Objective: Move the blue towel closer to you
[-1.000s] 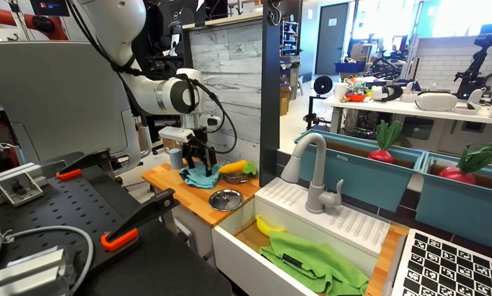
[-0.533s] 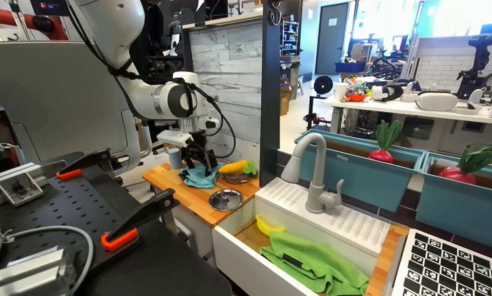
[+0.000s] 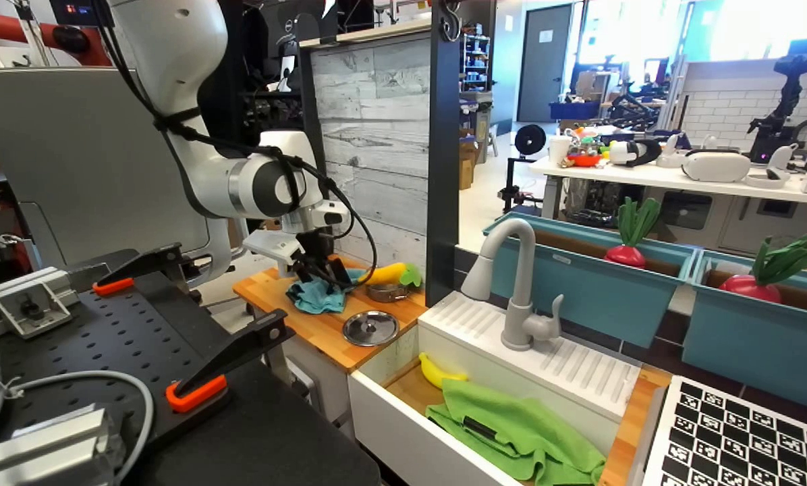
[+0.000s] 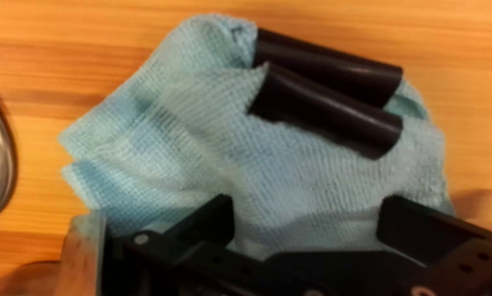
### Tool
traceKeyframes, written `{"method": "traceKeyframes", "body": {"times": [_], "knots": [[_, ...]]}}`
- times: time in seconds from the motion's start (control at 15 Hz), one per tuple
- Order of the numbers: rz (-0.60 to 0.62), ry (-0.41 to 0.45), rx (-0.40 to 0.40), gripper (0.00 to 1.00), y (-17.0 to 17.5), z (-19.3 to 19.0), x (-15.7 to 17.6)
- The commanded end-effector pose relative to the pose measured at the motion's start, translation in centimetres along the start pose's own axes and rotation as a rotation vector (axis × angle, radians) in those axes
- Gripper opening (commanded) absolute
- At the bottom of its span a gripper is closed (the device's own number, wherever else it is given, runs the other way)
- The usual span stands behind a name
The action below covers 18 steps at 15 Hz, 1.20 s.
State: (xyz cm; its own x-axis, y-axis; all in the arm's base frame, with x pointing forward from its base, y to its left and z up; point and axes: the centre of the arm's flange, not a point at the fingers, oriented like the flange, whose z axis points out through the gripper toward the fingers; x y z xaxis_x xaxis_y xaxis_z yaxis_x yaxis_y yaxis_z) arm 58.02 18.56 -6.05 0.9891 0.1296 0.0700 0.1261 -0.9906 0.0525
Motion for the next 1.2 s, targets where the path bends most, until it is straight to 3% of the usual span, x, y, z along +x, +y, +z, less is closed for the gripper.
{"method": "traceKeyframes", "body": {"times": [0.0,0.47,1.13], "knots": [[-0.013,0.005,0.022,1.0,1.3,-1.3,-4.6],[-0.008,-0.001,0.049,1.0,3.2,-2.9,-7.6],[-0.009,-0.022,0.072,1.0,5.3,-8.6,-5.0]]}}
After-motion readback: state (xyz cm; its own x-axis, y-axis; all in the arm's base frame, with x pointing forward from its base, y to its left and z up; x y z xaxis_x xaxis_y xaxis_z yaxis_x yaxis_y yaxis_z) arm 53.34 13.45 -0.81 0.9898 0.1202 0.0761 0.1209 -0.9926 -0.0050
